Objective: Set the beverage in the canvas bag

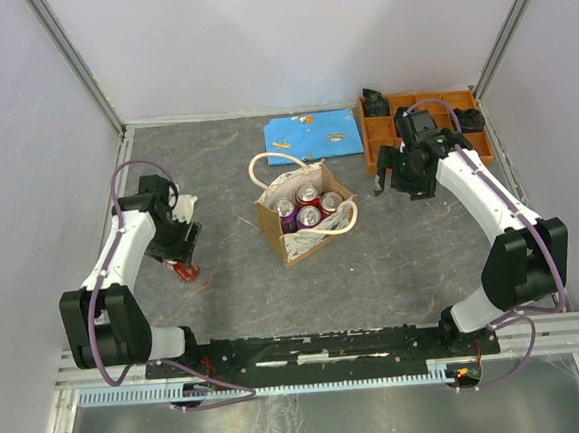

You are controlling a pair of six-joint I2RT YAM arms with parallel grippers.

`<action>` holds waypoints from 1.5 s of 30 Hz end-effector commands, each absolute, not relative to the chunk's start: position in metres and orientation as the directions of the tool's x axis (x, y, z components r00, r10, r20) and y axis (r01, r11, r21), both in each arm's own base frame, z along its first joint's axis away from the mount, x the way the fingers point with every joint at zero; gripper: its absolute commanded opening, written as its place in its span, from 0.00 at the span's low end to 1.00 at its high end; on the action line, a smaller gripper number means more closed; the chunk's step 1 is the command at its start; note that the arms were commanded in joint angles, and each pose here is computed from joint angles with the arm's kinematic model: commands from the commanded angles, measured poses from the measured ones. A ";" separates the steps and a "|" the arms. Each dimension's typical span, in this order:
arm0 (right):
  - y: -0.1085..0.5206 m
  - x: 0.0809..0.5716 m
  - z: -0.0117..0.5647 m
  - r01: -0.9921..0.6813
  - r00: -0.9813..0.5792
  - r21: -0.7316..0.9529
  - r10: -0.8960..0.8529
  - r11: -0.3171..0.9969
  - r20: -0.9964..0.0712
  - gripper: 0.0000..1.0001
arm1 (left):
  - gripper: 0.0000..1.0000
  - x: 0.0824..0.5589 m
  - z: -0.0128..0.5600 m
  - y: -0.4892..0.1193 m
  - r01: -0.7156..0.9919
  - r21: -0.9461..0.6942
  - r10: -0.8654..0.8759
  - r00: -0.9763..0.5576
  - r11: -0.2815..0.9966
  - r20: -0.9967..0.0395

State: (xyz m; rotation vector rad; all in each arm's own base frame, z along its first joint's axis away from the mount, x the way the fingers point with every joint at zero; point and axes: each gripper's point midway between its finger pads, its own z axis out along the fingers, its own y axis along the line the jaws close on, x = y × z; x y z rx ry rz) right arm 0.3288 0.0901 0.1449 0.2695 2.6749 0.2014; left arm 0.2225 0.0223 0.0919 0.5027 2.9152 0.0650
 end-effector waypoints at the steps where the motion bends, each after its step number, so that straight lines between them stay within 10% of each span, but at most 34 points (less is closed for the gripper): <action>1: 0.090 0.335 0.159 0.162 -0.854 0.207 0.243 0.965 -0.461 0.97 | 0.54 0.228 0.091 0.026 0.362 0.098 0.374 -0.908 0.927 -0.190; 5: 0.090 0.336 0.159 0.166 -0.853 0.211 0.248 0.963 -0.460 0.97 | 0.03 0.247 0.114 0.020 0.355 0.094 0.367 -0.891 0.930 -0.268; 18: 0.092 0.336 0.157 0.172 -0.851 0.224 0.259 0.959 -0.456 0.97 | 0.03 0.393 0.372 -0.065 0.401 -0.072 0.113 -0.419 0.913 -0.901; 29: 0.090 0.332 0.164 0.175 -0.843 0.226 0.264 0.958 -0.468 0.96 | 0.03 0.377 0.369 -0.237 0.721 -0.078 0.247 -0.334 0.688 -0.910; 45: 0.085 0.311 0.156 0.188 -0.844 0.220 0.272 0.957 -0.462 0.96 | 0.03 0.301 0.253 -0.255 0.839 -0.060 0.556 -0.411 0.542 -0.723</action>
